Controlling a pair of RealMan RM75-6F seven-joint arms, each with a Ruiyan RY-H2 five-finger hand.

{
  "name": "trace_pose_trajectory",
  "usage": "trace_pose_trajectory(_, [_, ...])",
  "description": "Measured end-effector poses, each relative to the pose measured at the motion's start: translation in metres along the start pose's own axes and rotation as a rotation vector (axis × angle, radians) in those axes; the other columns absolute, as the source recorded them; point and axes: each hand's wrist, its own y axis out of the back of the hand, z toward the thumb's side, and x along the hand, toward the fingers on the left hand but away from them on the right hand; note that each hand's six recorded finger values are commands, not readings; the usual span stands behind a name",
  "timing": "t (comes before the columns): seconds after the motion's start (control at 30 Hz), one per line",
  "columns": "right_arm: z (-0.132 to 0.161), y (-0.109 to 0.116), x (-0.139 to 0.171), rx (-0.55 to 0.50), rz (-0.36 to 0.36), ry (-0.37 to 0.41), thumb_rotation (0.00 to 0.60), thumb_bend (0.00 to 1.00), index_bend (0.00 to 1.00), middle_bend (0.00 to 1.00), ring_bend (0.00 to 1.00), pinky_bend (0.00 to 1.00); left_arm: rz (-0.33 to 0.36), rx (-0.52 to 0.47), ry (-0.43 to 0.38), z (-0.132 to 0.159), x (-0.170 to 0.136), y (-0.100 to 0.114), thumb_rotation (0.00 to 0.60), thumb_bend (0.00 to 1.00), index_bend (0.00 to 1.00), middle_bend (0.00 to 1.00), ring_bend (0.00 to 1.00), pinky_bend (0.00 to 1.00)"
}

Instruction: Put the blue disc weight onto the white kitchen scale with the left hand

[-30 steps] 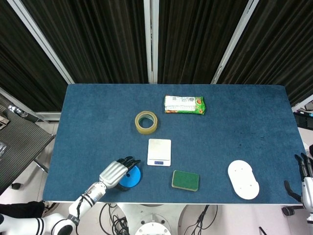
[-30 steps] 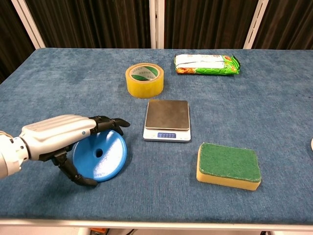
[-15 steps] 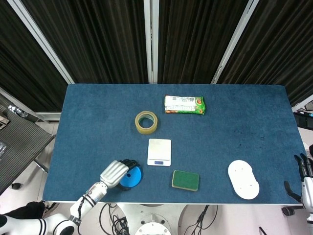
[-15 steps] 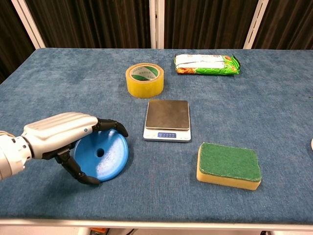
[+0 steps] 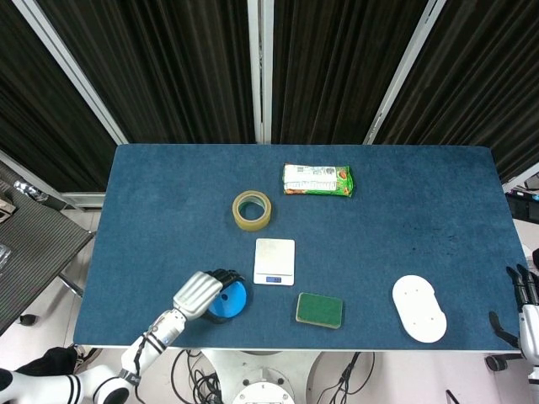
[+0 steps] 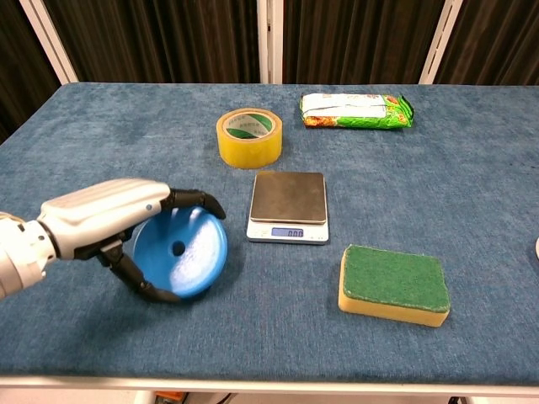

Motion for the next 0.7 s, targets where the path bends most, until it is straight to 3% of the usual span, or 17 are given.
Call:
trace_pose_trajectory(0.2, [0.001, 0.003, 0.001, -0.005, -0.01, 0.001, 0.6, 0.28, 0.0, 0.0, 0.0, 0.0, 0.046, 0.003, -0.051, 0.015, 0.024, 0.023, 0.6, 0.23, 0.42, 0.49, 0.43, 0.69])
trace_pose_trajectory(0.37, [-0.001, 0.004, 0.001, -0.015, -0.014, -0.004, 0.6, 0.28, 0.0, 0.0, 0.0, 0.0, 0.042, -0.006, -0.098, 0.036, 0.058, 0.038, 0.6, 0.23, 0.42, 0.49, 0.43, 0.69])
trace_pose_trajectory(0.7, [-0.01, 0.005, -0.001, -0.039, -0.011, -0.021, 0.6, 0.28, 0.0, 0.0, 0.0, 0.0, 0.003, -0.021, -0.071, 0.049, 0.118, 0.033, 0.6, 0.23, 0.41, 0.48, 0.43, 0.68])
